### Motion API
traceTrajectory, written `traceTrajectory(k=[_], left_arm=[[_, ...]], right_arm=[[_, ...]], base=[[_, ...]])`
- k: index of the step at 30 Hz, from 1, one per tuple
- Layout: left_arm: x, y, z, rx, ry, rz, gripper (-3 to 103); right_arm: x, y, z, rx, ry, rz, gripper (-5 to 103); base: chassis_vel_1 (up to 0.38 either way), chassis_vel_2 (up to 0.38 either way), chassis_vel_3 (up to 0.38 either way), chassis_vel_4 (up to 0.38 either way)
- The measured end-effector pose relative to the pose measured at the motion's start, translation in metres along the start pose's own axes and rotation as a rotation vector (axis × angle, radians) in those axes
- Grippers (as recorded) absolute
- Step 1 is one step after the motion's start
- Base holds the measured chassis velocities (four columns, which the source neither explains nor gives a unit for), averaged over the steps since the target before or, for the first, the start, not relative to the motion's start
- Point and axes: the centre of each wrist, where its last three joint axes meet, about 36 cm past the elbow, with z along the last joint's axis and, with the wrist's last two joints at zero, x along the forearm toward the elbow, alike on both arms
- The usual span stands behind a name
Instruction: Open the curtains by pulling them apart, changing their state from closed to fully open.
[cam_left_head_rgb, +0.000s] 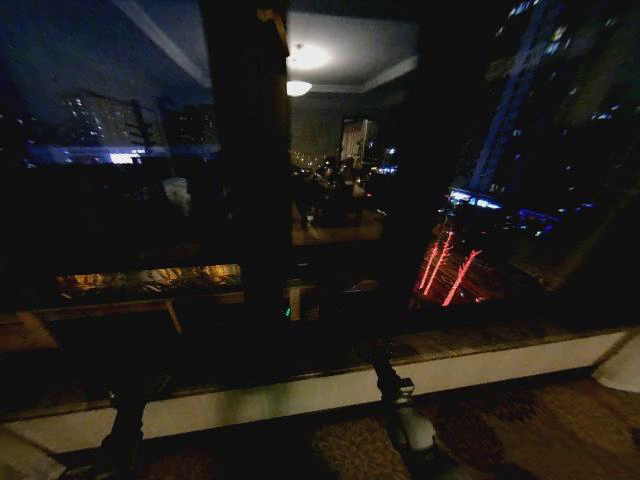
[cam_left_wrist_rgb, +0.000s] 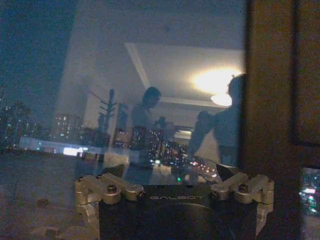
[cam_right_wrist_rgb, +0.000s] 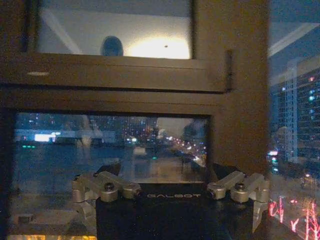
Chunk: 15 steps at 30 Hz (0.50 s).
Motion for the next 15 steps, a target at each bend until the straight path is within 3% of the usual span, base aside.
traceTrajectory(k=[15], left_arm=[[0.0000,0.0000,0.0000,0.000,0.000,0.000,100]], right_arm=[[0.0000,0.0000,0.0000,0.000,0.000,0.000,100]], base=[[-0.353,-0.344,0.341,0.352]])
